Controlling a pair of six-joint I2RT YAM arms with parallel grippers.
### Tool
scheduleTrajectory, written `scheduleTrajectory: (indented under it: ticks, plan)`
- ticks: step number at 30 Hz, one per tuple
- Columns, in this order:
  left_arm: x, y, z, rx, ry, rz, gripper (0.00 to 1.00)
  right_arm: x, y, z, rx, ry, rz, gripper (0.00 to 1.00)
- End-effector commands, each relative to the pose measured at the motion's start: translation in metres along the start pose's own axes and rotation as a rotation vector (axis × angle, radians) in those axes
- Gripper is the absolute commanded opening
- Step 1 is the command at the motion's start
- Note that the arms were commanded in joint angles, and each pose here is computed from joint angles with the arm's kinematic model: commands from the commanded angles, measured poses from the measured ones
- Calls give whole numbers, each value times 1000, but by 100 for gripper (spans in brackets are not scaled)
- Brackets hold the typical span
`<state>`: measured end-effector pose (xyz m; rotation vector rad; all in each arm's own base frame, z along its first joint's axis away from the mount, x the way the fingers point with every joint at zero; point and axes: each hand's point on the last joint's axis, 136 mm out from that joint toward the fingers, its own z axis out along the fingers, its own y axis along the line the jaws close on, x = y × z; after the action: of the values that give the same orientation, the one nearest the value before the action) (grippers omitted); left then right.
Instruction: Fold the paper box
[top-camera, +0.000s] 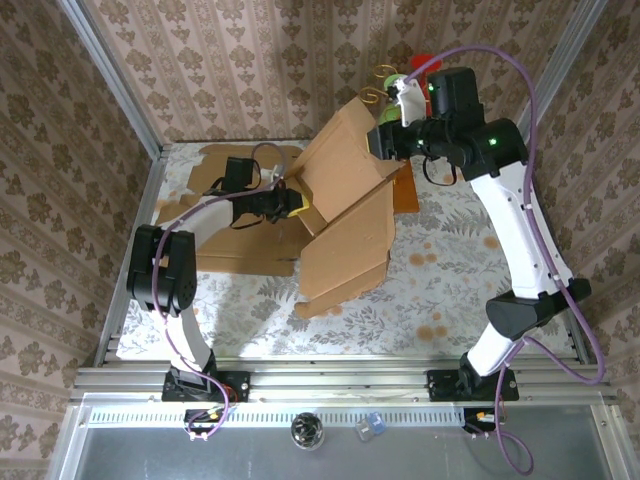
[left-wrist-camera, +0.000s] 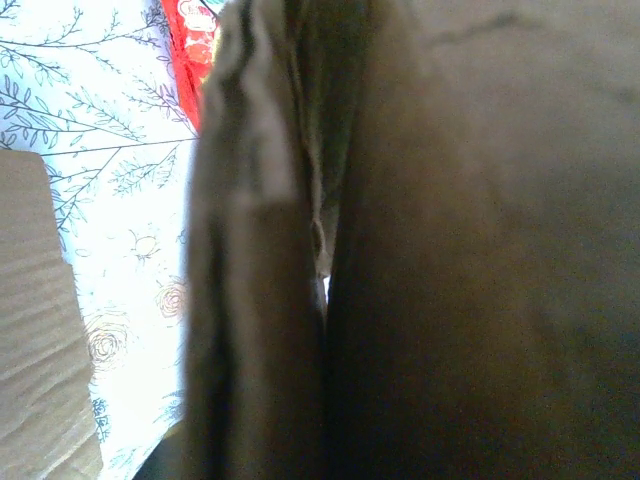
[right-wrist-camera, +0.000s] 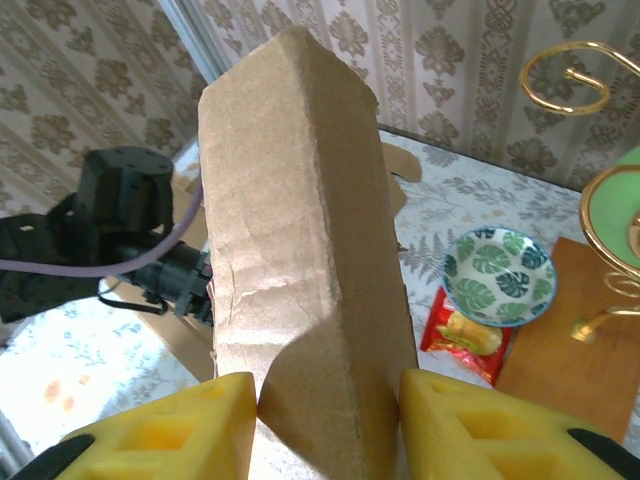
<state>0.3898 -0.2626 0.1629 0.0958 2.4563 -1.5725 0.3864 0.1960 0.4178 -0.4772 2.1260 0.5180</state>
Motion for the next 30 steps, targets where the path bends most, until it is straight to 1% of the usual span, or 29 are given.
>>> scheduleTrajectory:
  ticks: [1,11,19,24,30]
  plan:
    - [-5,-18,-5,4,-6,49,0,8,-10,4,99,46,-67,43]
    - [0,-20,-6,-28,4,55,0,17,-11,15,240,96,-172,43]
    - [4,-20,-7,-54,6,58,0,23,-21,22,430,137,-274,43]
    - [4,-20,-8,-76,9,62,0,25,-28,26,549,164,-334,37]
    - [6,-24,-8,-111,10,57,0,30,-42,27,674,196,-346,21]
